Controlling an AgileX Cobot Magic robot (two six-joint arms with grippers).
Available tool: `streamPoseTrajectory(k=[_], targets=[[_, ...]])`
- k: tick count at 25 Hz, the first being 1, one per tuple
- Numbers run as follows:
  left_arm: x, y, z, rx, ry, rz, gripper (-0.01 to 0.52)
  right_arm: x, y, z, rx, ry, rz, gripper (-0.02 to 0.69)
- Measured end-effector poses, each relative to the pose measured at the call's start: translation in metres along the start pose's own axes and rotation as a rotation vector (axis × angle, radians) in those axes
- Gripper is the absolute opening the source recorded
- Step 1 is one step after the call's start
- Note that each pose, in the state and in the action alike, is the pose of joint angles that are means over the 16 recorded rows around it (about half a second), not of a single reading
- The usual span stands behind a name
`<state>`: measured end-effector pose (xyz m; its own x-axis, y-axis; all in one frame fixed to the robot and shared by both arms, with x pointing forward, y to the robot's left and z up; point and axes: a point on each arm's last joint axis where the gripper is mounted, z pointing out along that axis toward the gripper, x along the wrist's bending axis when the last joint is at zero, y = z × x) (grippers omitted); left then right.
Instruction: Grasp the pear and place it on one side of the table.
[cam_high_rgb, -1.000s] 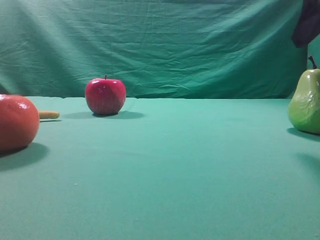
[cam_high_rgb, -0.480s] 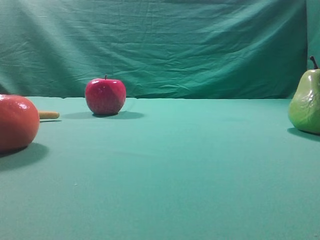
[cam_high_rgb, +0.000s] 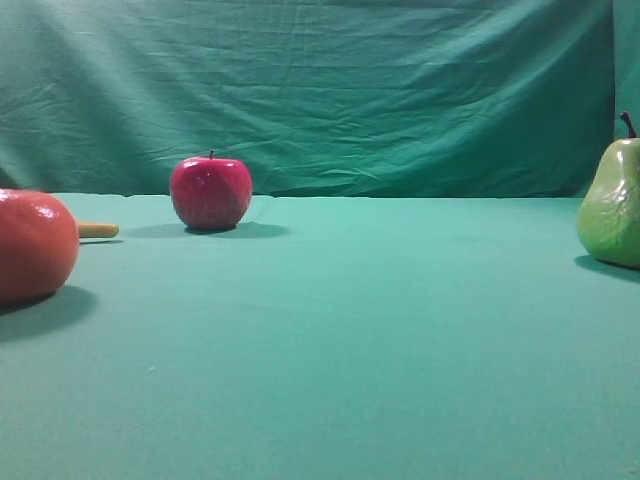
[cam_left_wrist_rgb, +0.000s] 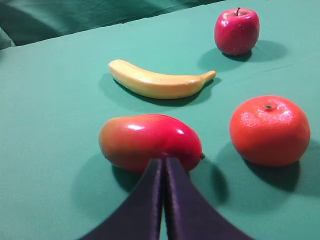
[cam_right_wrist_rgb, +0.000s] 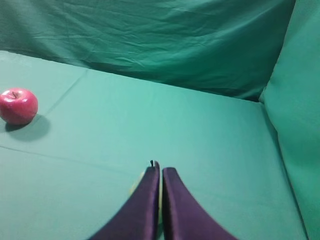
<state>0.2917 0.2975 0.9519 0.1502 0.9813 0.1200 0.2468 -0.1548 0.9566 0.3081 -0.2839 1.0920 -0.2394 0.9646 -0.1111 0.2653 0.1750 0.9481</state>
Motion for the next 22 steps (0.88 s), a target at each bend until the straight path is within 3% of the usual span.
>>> streamPoseTrajectory(k=[15, 22], targets=[[0.0, 0.0, 0.0, 0.0, 0.0, 0.0, 0.0, 0.007, -0.118, 0.021, -0.023, -0.106, 0.036, 0.0], [0.0, 0.0, 0.0, 0.0, 0.0, 0.0, 0.0, 0.009, -0.142, 0.025, -0.001, -0.139, 0.081, 0.0]])
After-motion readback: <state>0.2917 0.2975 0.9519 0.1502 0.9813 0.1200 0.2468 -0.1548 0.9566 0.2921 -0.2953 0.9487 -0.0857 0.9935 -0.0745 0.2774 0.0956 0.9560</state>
